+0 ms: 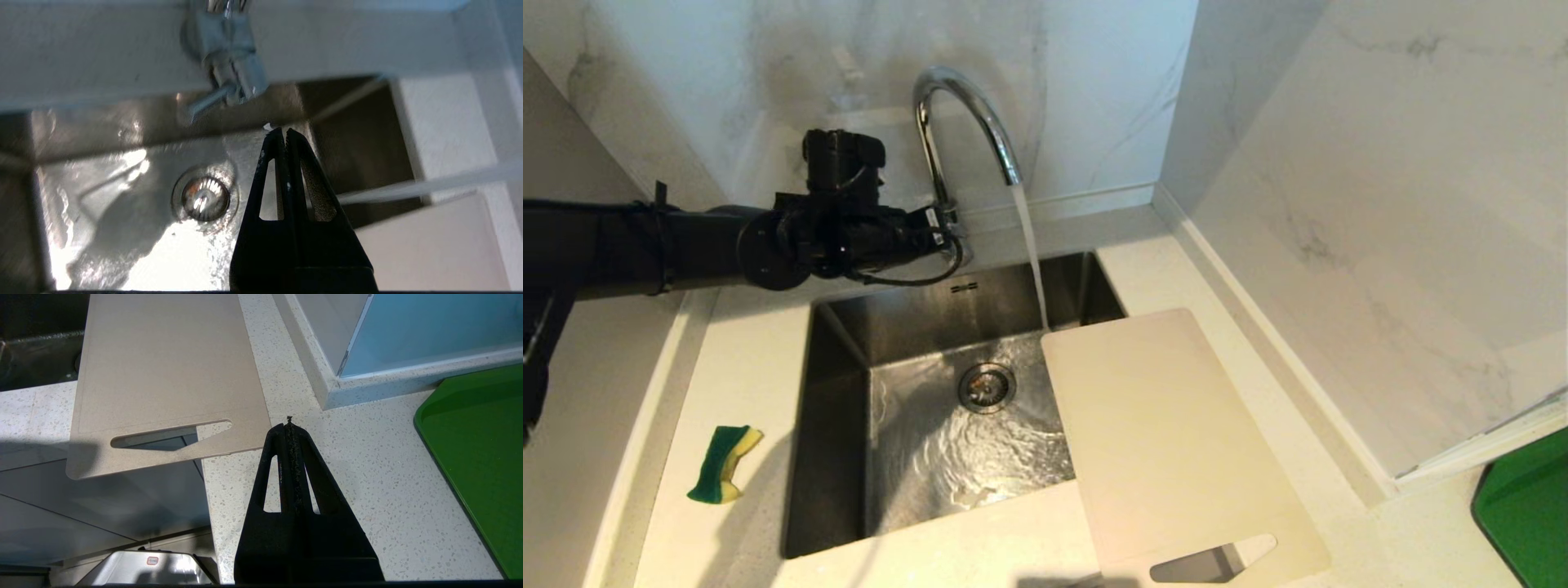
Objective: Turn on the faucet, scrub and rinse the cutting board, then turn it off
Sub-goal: Turn off the tap
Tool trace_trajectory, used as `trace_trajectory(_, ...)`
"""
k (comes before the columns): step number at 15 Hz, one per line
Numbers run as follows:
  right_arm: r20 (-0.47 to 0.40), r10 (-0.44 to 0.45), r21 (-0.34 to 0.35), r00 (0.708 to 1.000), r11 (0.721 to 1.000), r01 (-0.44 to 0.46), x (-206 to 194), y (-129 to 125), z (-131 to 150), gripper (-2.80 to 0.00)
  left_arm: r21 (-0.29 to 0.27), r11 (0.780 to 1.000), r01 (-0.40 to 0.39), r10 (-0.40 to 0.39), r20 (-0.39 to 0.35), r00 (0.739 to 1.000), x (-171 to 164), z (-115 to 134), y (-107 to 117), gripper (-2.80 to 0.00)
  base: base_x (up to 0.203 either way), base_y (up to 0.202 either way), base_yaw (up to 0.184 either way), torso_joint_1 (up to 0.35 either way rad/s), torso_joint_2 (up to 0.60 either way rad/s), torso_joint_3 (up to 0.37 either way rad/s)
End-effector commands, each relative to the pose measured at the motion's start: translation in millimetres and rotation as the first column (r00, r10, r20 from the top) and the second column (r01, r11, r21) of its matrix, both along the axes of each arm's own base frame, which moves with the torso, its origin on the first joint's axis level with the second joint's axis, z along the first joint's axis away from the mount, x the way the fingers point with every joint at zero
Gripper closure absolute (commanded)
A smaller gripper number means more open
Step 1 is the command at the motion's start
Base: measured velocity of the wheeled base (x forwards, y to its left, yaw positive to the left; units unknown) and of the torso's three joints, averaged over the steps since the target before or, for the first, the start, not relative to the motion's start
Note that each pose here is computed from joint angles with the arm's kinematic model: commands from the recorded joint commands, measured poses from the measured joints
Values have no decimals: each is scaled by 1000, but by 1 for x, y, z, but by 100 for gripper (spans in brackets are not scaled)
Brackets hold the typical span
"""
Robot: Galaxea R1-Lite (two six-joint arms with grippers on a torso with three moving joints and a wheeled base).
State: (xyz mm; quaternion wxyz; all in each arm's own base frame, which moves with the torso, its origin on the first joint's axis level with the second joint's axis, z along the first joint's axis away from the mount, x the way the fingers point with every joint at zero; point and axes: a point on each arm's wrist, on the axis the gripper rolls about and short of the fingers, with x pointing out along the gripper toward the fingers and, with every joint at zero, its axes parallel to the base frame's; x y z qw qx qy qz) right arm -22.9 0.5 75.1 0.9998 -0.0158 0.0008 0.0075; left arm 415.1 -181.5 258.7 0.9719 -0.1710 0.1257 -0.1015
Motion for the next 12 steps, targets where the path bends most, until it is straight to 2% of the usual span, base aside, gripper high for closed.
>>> trace_trajectory(1,-2,0,0,1000,1000,0,0,0,0,0,17,1000,-8,7,25,1000,12,-12,1,0,0,0,0,0,0,0)
trace_trajectory(4,-1,0,-2,1000,1000,0,0,0,0,0,76,997,-9,4,73,997,28,-32,-5,0,0,0,0,0,0,0)
trace_trajectory(10,-1,0,-1,1000,1000,0,0,0,0,0,91,995,-32,24,85,996,41,-52,-10,0,0,0,0,0,0,0)
trace_trajectory(12,-1,0,-1,1000,1000,0,0,0,0,0,97,993,-71,57,138,989,50,-58,-10,0,0,0,0,0,0,0)
